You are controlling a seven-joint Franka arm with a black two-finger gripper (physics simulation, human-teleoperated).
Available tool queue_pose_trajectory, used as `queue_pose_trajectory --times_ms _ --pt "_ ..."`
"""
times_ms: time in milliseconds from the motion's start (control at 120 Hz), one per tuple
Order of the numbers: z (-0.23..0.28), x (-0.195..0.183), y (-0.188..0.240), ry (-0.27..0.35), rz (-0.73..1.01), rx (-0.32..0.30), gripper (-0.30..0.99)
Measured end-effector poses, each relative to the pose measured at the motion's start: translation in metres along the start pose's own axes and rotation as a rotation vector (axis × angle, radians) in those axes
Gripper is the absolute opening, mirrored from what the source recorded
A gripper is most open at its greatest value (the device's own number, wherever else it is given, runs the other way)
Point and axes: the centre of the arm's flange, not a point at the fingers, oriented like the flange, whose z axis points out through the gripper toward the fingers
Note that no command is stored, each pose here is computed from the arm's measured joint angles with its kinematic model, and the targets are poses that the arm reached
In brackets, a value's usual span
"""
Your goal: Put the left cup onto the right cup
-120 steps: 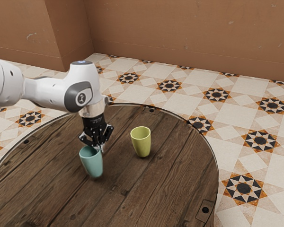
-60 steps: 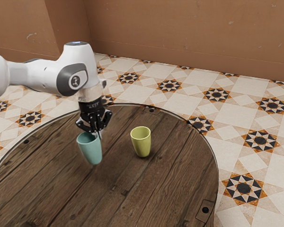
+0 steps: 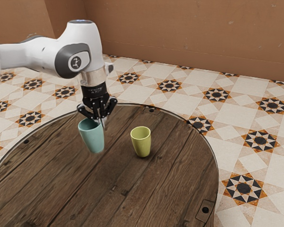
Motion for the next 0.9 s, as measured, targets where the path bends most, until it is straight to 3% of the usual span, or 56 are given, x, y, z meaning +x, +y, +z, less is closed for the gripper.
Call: queue_pose_trajectory --times_ms 583,900 --pt "0.001 -0.032 0.049 0.001 0.116 0.054 -0.09" --pt "-0.001 -0.030 0.082 0.014 0.148 0.045 -0.09"
